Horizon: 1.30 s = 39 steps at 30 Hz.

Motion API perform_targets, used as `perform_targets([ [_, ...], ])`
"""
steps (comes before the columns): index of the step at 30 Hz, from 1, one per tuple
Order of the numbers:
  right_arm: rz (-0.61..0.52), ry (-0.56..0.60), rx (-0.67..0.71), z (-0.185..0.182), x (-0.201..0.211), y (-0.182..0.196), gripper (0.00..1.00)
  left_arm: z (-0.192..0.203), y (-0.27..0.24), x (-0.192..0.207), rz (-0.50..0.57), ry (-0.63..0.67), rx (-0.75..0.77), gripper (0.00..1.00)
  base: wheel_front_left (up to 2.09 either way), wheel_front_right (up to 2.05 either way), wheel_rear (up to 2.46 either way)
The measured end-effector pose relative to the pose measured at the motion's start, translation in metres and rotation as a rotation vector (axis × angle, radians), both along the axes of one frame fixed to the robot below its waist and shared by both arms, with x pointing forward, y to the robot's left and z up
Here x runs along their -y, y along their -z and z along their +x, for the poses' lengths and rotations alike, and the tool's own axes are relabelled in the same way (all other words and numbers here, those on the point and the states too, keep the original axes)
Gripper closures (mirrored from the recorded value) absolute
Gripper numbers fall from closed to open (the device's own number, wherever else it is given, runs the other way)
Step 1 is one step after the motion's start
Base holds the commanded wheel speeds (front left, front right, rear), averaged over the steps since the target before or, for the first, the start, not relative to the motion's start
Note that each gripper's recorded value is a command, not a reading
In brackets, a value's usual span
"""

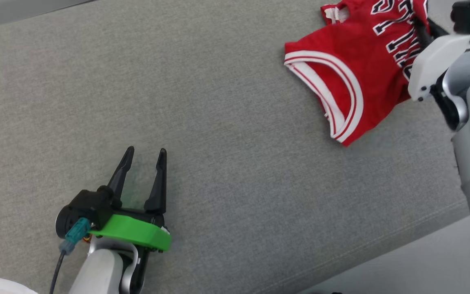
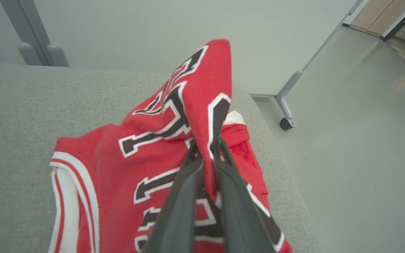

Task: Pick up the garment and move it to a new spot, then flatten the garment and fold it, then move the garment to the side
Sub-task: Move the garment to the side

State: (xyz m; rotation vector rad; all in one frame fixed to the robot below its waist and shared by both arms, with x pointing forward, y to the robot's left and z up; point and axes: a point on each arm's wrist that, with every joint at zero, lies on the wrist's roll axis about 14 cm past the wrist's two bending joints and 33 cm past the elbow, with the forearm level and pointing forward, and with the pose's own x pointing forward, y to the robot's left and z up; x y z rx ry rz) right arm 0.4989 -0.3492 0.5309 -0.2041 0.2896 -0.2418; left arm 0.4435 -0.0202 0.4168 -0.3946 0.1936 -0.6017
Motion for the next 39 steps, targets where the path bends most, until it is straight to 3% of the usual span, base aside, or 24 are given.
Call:
perform_targets([
  [6,-0.074,0.026,-0.007,0.026,0.022,-0.016,1.00,0.004,0.006,-0.015,0.010,-0.043,-0.013,0.00,0.00,0.00,0.00],
  [17,-0.152,0.133,-0.109,0.035,0.074,0.002,1.00,0.002,0.022,-0.043,0.035,-0.113,-0.052,0.00,0.00,0.00,0.00],
  [18,-0.157,0.143,-0.116,0.034,0.078,0.004,0.94,0.002,0.023,-0.044,0.036,-0.115,-0.055,0.00,0.00,0.00,0.00],
  [19,-0.153,0.158,-0.113,0.034,0.082,0.006,0.79,0.002,0.025,-0.046,0.038,-0.118,-0.058,0.00,0.00,0.00,0.00],
  [20,-0.148,0.176,-0.097,0.033,0.088,0.006,0.47,0.002,0.027,-0.047,0.040,-0.120,-0.062,0.00,0.00,0.00,0.00],
  [21,-0.153,0.187,-0.102,0.032,0.092,0.009,0.00,0.002,0.028,-0.047,0.041,-0.122,-0.064,0.00,0.00,0.00,0.00],
  [30,-0.147,0.262,-0.128,0.011,0.106,0.039,0.00,0.004,0.032,-0.051,0.048,-0.130,-0.070,0.00,0.00,0.00,0.00],
  [39,-0.155,0.156,-0.024,0.028,0.066,0.022,0.00,0.005,0.015,-0.049,0.043,-0.127,-0.031,0.00,0.00,0.00,0.00],
])
